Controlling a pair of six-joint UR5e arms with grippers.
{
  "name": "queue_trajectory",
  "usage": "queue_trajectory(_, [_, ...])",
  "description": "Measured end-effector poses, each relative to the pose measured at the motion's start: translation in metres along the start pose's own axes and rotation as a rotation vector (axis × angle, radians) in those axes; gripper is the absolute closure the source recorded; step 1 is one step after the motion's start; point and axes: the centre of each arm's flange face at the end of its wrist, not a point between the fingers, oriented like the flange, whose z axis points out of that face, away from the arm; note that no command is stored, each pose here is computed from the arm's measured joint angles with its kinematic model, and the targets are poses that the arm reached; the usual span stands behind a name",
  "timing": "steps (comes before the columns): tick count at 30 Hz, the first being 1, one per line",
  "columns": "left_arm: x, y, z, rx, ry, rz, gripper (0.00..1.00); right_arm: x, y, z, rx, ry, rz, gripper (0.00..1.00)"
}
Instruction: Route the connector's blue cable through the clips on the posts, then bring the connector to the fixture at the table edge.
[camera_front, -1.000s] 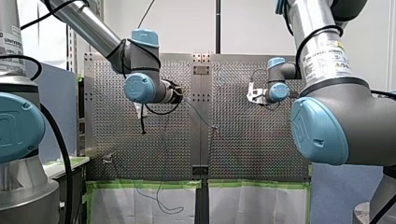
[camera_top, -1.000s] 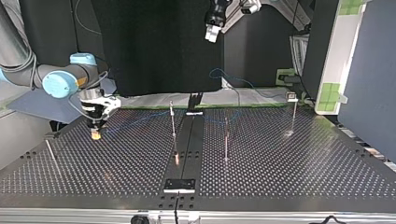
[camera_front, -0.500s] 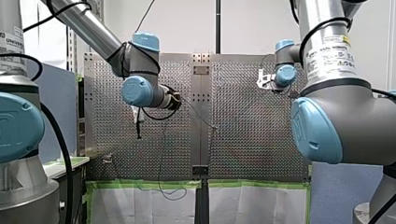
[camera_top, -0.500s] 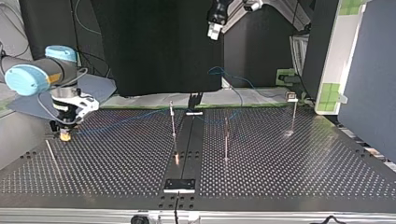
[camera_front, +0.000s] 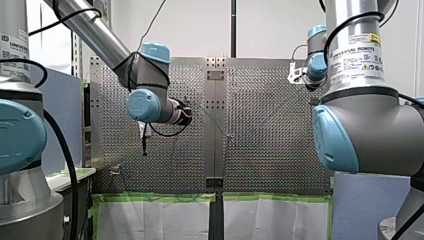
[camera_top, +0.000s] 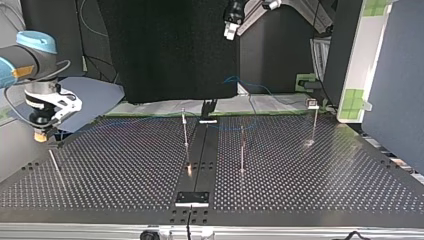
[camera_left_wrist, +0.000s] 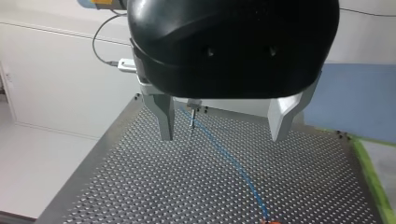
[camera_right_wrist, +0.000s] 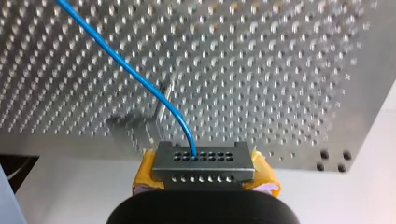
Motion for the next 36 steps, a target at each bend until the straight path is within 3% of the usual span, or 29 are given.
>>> queue_trajectory(7, [-0.015, 0.001, -0.001, 0.000, -0.035, -0.024, 0.00, 0.019, 0.015, -0.016, -0.022, 0.038, 0.004, 1.00])
queue_trajectory(10, [-0.012, 0.000, -0.001, 0.000, -0.029, -0.018, 0.00, 0.030, 0.018, -0.024, -0.023, 0.057, 0.003, 1.00])
queue_trajectory(15, [-0.001, -0.001, 0.001, 0.001, -0.006, -0.001, 0.00, 0.023, 0.020, -0.023, -0.024, 0.039, -0.007, 1.00])
queue_trajectory(21, [-0.006, -0.001, 0.002, -0.002, -0.017, -0.010, 0.00, 0.002, 0.019, -0.019, 0.007, 0.023, -0.005, 1.00])
queue_trajectory(27, [-0.022, 0.004, -0.001, -0.038, -0.050, -0.017, 0.00, -0.023, 0.017, -0.016, 0.051, 0.009, 0.016, 1.00])
queue_trajectory(36, [-0.009, 0.001, 0.003, -0.063, -0.046, 0.010, 0.00, -0.052, 0.016, 0.005, 0.112, 0.008, 0.003, 1.00])
